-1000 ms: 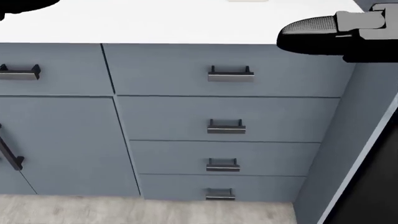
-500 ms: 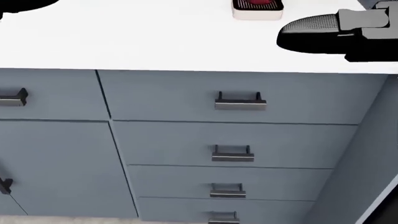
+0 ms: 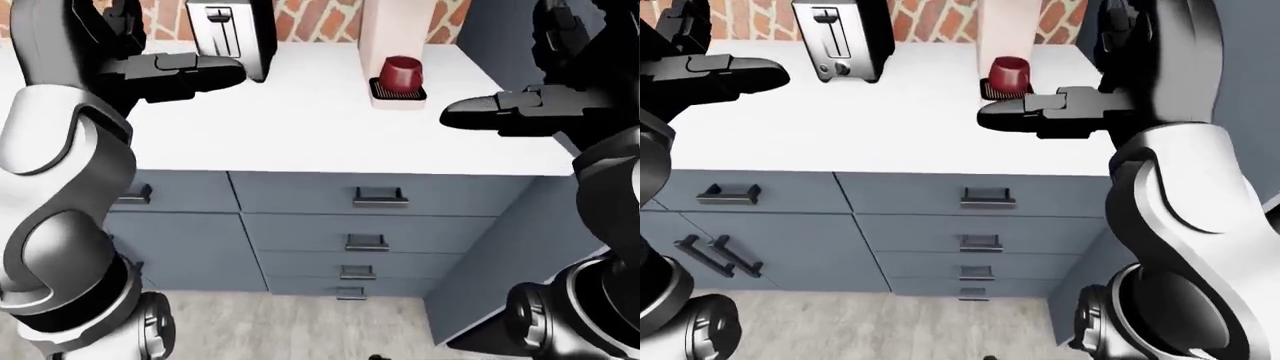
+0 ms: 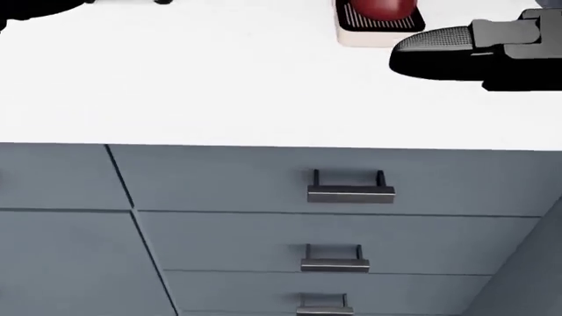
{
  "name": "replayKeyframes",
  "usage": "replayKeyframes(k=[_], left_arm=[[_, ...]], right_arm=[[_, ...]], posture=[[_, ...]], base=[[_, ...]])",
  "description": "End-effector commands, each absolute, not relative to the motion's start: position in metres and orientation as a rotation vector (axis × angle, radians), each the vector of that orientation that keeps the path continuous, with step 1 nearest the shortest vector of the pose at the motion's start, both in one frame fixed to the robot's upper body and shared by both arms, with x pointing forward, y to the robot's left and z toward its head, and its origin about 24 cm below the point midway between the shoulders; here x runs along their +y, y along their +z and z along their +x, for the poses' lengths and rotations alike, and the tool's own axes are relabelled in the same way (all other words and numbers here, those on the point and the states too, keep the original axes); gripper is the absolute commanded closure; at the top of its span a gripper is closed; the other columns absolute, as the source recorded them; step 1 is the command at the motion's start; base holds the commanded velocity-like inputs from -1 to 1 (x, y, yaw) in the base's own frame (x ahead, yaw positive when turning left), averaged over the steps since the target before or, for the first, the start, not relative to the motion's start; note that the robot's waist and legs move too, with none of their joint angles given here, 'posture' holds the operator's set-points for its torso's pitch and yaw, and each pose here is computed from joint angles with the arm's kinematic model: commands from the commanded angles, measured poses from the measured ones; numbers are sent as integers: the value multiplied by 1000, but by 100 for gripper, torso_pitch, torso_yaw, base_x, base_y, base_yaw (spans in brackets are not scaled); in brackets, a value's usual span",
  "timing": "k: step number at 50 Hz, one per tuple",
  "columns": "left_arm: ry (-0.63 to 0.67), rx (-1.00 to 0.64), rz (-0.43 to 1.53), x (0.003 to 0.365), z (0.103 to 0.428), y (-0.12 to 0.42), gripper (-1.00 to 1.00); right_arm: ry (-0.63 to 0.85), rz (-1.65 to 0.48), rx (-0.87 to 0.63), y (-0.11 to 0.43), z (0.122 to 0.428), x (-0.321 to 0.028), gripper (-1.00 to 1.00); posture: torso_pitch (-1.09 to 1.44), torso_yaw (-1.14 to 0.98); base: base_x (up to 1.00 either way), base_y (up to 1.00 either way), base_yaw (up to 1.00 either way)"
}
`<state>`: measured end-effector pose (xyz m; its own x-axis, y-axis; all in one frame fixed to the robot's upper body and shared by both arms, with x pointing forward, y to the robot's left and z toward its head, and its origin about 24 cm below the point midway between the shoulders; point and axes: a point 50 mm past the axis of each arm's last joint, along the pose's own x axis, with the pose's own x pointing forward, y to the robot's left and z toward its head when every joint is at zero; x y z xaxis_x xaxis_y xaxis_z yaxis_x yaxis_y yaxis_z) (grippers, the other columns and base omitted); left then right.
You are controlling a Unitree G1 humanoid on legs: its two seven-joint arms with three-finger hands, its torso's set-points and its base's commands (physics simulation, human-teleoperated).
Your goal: Press the button on the coffee machine to serve coffee.
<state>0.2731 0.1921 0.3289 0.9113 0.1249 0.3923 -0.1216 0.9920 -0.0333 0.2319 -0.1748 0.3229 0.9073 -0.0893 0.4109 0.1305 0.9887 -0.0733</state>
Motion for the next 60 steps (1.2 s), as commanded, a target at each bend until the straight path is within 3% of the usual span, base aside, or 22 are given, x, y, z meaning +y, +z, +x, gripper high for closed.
replayKeyframes(k=[1,60], left_arm=[[116,-478,-13,190,267,340,-100],[112,-481,-16,189,267,340,-100]], right_arm=[[-138,-83,-474,331,228,-177,-100],[-149,-83,-485,332,227,-177,-100]], posture=[[0,0],[0,0]], base=[[0,0,0],[9,-8,0]])
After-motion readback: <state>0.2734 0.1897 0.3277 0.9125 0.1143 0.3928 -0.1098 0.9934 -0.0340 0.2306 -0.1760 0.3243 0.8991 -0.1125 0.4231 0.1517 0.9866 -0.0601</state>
